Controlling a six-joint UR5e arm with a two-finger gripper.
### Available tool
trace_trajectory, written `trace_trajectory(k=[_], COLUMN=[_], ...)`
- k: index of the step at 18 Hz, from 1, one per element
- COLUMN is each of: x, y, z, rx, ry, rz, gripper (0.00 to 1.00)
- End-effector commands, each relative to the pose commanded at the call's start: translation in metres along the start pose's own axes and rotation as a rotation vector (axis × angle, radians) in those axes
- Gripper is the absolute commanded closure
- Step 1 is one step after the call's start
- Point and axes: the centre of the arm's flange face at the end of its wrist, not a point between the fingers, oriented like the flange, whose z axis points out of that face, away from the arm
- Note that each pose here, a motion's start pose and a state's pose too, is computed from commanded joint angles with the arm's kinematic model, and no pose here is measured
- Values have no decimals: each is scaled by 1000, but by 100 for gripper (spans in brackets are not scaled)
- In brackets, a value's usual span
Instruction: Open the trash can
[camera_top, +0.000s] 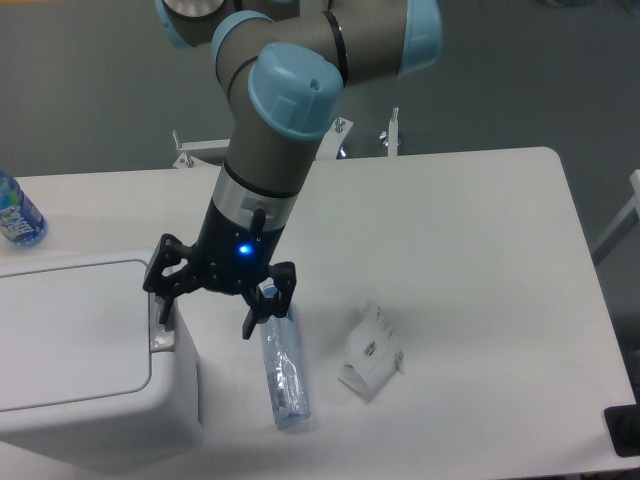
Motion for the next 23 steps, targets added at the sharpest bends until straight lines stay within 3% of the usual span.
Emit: trace_trajectory(k=[23], x=[-3], y=[-1], z=[8], rx=[-10], ry=[3], rz=[-4], gripper=[0])
